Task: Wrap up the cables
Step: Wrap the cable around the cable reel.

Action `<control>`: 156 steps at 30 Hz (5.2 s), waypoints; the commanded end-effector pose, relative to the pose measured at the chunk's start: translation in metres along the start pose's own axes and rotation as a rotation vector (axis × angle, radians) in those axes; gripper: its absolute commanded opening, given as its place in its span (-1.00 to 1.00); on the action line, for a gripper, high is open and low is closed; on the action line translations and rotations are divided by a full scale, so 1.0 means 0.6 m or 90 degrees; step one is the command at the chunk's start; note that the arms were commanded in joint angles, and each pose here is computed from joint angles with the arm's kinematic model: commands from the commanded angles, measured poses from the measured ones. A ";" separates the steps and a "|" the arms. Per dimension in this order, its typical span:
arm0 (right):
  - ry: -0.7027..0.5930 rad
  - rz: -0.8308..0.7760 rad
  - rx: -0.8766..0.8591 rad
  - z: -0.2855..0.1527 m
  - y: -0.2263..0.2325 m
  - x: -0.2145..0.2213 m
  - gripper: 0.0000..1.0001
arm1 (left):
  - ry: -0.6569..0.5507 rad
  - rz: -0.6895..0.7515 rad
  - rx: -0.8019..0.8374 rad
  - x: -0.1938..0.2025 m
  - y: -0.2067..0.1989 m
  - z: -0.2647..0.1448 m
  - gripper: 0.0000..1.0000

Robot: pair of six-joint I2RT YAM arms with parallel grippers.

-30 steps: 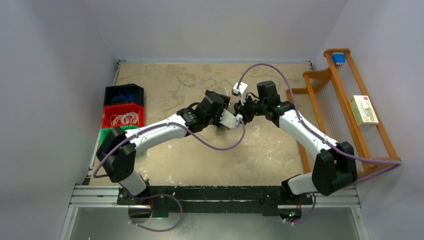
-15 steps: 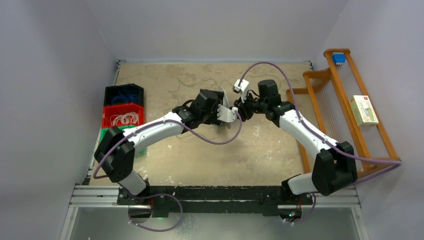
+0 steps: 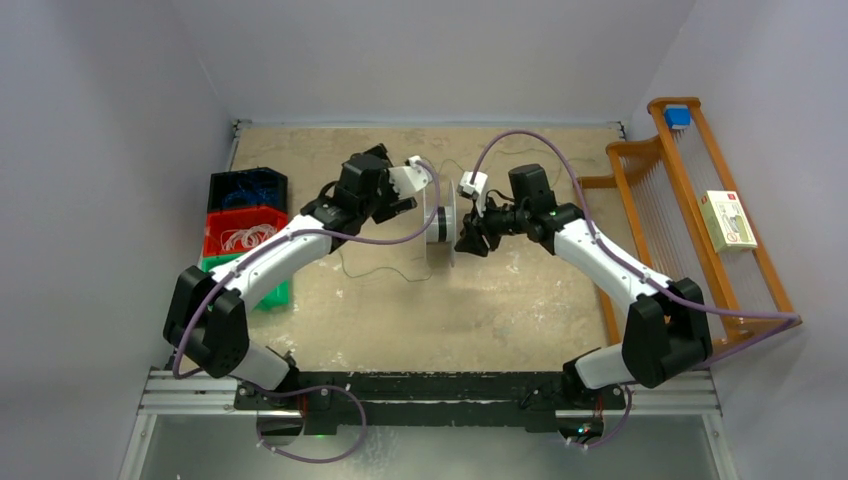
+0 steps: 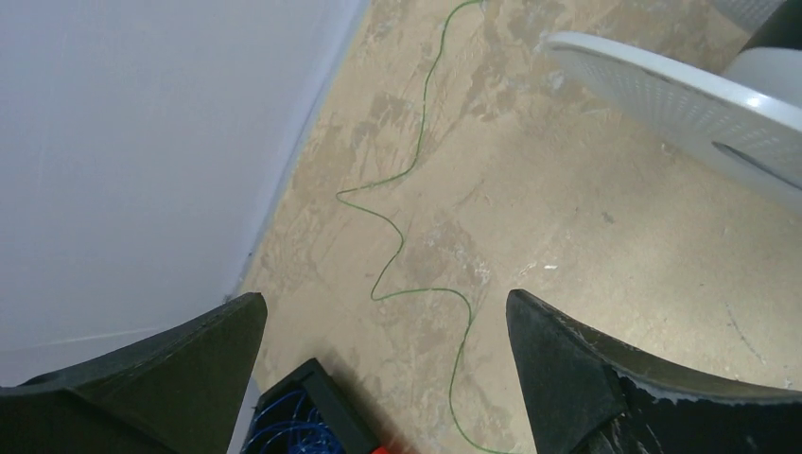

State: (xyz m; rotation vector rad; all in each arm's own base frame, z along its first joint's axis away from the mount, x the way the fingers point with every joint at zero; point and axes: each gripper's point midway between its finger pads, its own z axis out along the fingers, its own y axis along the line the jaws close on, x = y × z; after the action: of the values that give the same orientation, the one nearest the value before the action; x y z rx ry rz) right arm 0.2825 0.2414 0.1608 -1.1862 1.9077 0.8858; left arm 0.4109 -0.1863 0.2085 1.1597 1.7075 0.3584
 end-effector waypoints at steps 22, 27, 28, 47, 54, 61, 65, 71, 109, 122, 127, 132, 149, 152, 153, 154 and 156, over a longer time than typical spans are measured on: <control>0.036 -0.572 0.142 -0.160 0.017 -0.169 0.52 | -0.222 -0.193 0.432 -0.072 -0.138 -0.116 0.97; 0.066 -0.724 0.057 -0.132 0.048 -0.162 0.56 | -0.201 -0.221 0.449 -0.071 -0.146 -0.102 0.97; 0.073 -0.748 0.036 -0.122 0.061 -0.158 0.58 | -0.196 -0.222 0.450 -0.068 -0.148 -0.099 0.97; 0.262 -0.793 -0.186 -0.005 0.133 0.018 0.11 | -0.138 -0.271 0.439 -0.054 -0.155 -0.043 0.97; 0.224 -0.798 -0.225 -0.012 0.164 -0.002 -0.75 | -0.121 -0.285 0.429 -0.037 -0.146 -0.036 0.97; 0.170 -0.775 -0.228 -0.021 0.190 0.003 -1.00 | -0.137 -0.303 0.402 -0.031 -0.109 -0.043 0.98; 0.063 -0.761 -0.151 -0.039 0.191 -0.043 -1.00 | -0.158 -0.305 0.385 -0.036 -0.079 -0.054 0.98; -0.101 -0.702 -0.096 -0.073 0.168 -0.074 -1.00 | -0.237 -0.277 0.390 -0.061 -0.034 -0.103 0.98; -0.279 -0.364 -0.287 -0.068 0.101 0.036 -1.00 | -0.289 -0.056 0.539 -0.036 -0.252 -0.100 0.57; -0.140 -0.343 -0.251 -0.073 0.051 0.026 -0.12 | -0.181 -0.134 0.410 -0.040 -0.204 -0.059 -1.00; -0.057 -0.427 -0.114 -0.104 0.009 -0.014 0.27 | -0.113 -0.170 0.356 -0.049 -0.165 -0.063 -1.00; -0.020 -0.518 -0.021 -0.101 0.029 -0.081 0.38 | -0.038 -0.187 0.373 -0.071 -0.166 -0.075 -1.00; -0.026 -0.618 0.012 -0.020 0.076 -0.108 0.35 | 0.067 -0.274 0.344 -0.124 -0.161 -0.054 -1.00; -0.010 -0.615 -0.003 -0.005 0.078 -0.094 0.34 | 0.078 -0.256 0.353 -0.129 -0.173 -0.053 -1.00; -0.002 -0.615 -0.006 -0.002 0.077 -0.091 0.33 | 0.081 -0.249 0.355 -0.132 -0.176 -0.053 -1.00; 0.003 -0.615 -0.007 0.002 0.077 -0.090 0.32 | 0.084 -0.243 0.355 -0.134 -0.180 -0.053 -1.00; 0.013 -0.612 -0.007 0.006 0.072 -0.087 0.29 | 0.085 -0.236 0.354 -0.139 -0.183 -0.053 -1.00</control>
State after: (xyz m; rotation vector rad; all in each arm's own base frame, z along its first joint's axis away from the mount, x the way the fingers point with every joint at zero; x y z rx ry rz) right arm 0.2558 0.2792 0.2097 -1.8541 1.0809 0.3696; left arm 0.3302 -0.2899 0.1824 1.1935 2.1819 -0.3068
